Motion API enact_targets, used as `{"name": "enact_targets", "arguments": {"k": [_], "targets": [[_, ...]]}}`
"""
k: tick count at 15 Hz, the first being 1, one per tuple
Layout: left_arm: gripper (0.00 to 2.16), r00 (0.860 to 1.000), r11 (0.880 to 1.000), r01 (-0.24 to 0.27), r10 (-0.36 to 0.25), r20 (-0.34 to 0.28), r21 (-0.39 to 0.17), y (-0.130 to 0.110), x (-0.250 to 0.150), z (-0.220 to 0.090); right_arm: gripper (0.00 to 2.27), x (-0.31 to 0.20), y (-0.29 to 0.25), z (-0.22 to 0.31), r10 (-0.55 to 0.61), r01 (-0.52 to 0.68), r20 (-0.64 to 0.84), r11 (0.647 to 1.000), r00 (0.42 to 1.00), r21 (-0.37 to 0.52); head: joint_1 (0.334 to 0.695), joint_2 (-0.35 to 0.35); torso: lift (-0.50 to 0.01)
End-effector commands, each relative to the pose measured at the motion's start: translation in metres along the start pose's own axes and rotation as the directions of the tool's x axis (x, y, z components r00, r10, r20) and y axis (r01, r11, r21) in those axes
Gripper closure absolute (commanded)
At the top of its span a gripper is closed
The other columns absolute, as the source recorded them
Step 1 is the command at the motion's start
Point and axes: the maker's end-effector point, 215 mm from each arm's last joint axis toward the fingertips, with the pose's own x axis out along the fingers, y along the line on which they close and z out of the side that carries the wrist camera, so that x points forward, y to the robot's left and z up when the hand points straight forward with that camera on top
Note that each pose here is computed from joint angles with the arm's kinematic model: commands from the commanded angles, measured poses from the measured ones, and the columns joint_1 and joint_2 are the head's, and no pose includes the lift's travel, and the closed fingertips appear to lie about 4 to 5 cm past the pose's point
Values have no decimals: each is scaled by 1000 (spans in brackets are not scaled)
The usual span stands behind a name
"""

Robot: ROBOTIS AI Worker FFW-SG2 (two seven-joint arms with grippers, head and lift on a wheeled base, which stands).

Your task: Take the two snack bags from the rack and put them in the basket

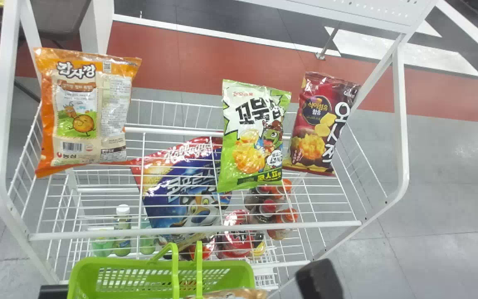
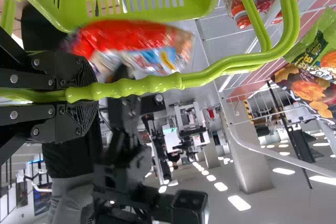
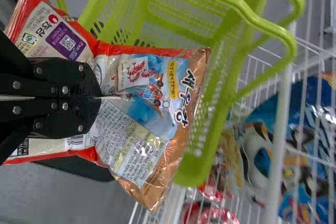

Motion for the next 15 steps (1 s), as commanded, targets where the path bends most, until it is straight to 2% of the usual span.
{"name": "enact_targets", "arguments": {"k": [1,3,7,8,10,12,15], "targets": [[1534,1000,1000,3,-3,-1,-3,-1,1,0,2256,23,21,15,38,-37,34,999,999,-31,695,-350,-10],[1534,1000,1000,9,-9,-5,-5,-4,2,-3,2256,48,30,29,73,-72,53,997,996,-24,695,-350,-10],[1534,1000,1000,6,-6,-2,-10,-4,0,-5,2219,91,20,28,65,-65,21,998,998,-23,695,-350,-10],[1534,1000,1000,6,-6,-5,-9,-4,1,-6,1747,95,17,28,62,-62,16,998,998,-17,695,-350,-10],[1531,1000,1000,5,-5,-8,-4,-5,3,-5,39,93,14,29,65,-65,20,998,998,-13,695,-350,-10],[1534,1000,1000,5,-5,-9,-5,-5,2,-5,-2,81,15,36,78,-78,43,997,996,-18,695,-350,-10],[1534,1000,1000,7,-7,-11,-8,-7,2,-7,60,59,11,52,87,-86,91,996,992,-14,695,-350,-10]]}}
